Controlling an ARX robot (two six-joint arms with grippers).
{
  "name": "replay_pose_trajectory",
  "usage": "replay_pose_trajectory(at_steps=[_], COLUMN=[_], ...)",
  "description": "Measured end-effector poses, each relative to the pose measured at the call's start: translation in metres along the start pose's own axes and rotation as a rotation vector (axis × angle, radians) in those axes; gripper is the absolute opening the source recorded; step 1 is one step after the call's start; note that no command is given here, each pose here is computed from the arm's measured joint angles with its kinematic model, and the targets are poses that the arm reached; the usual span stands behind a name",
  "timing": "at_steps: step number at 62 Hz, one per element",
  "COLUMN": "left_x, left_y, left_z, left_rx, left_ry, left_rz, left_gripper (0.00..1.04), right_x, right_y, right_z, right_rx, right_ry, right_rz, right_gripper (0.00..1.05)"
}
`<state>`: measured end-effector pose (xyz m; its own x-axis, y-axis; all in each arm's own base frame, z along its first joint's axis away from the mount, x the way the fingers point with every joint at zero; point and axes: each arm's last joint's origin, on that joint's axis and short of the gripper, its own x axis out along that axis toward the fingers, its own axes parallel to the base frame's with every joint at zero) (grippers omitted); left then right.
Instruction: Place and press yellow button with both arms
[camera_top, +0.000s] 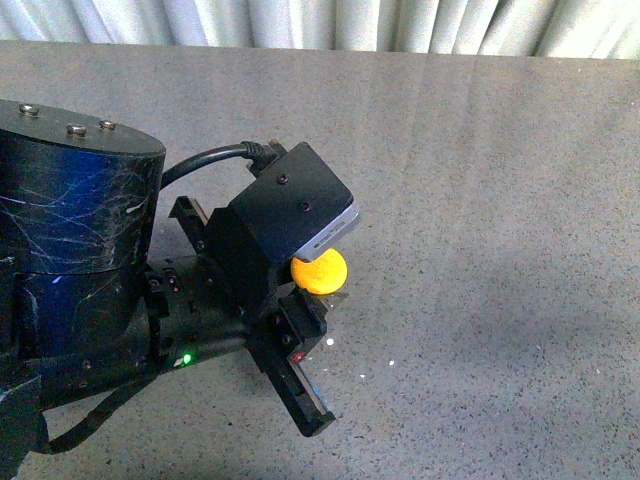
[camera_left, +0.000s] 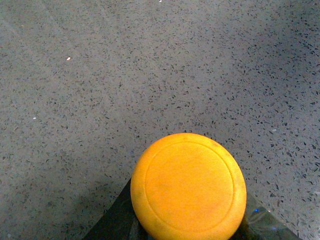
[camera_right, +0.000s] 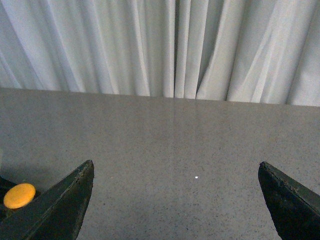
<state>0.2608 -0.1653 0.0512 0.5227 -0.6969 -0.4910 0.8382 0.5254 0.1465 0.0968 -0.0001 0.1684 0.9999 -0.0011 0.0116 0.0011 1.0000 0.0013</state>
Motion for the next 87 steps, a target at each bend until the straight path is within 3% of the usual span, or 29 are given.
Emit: replay_pose_trajectory(at_steps=[46, 87], left_x=[0.02, 0.023], left_y=[0.025, 0.026], left_z=[0.01, 0.007], left_rx=[-0.035, -0.066], left_ry=[-0.005, -0.005], left_rz=[0.01, -0.002], left_gripper=[0.25, 0.25], right_x=[0.0, 0.0], right_y=[0.0, 0.0], right_z=[0.0, 0.0], right_rx=[0.0, 0.0], right_ry=[0.0, 0.0], right_rz=[0.0, 0.0], right_gripper=[0.96, 0.96])
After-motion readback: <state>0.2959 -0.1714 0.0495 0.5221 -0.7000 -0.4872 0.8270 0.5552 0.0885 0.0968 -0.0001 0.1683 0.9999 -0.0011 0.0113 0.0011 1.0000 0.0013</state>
